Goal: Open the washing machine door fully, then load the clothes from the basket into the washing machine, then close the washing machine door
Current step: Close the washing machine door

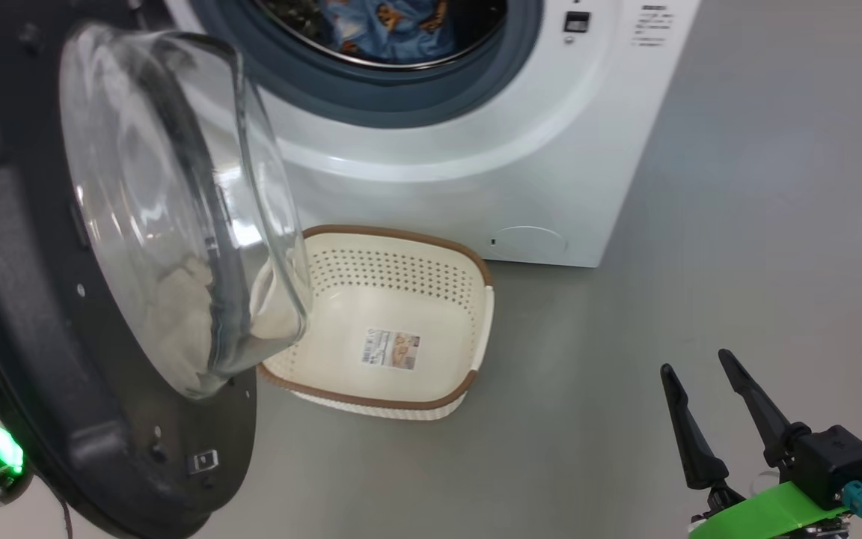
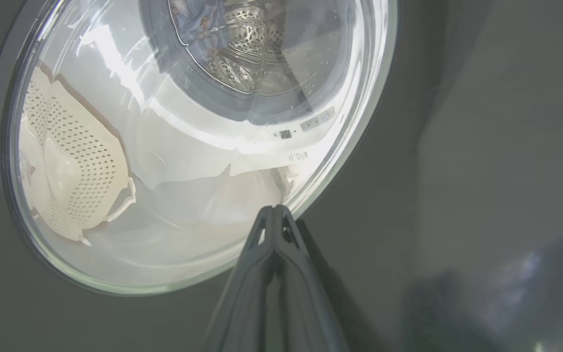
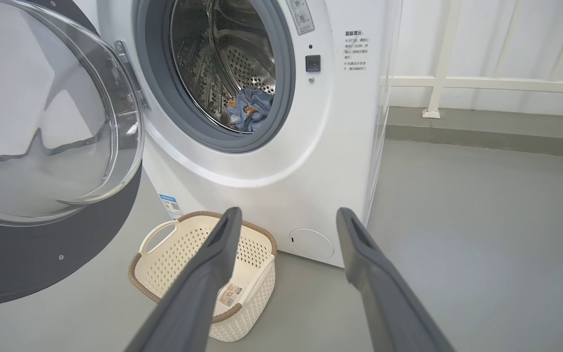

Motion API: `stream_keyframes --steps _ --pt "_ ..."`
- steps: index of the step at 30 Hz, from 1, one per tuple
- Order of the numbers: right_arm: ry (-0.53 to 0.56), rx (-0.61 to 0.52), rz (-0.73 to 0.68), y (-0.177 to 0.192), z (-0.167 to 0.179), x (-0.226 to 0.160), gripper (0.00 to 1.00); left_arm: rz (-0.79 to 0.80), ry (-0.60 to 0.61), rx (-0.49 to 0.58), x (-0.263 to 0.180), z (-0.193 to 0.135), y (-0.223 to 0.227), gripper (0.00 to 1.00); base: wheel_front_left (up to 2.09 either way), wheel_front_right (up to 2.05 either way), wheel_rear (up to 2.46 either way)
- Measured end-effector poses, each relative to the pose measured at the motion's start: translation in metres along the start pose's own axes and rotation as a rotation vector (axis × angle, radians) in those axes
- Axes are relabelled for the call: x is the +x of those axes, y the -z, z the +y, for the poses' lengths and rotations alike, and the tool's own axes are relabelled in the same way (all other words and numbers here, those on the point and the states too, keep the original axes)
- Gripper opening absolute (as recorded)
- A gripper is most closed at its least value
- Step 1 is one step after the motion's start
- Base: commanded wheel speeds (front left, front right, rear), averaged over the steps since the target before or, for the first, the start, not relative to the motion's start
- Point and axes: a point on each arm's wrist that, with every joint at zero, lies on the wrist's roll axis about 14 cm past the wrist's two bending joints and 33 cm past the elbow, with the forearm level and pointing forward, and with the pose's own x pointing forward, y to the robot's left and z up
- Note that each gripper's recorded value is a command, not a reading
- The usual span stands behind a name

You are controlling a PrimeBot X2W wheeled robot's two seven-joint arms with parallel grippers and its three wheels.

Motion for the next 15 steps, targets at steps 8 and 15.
stream_keyframes --steps 8,15 --pt "0.083 -0.002 -0.014 -0.003 -0.021 -0.018 1.00 0.085 0.032 -0.015 0.031 -0.002 0.015 0.00 0.00 0.00 0.00" --pt "0.164 0.002 -0.017 -0.003 -0.042 -0.037 1.00 0.159 0.071 -0.031 0.065 -0.008 0.032 0.00 0.00 0.00 0.00"
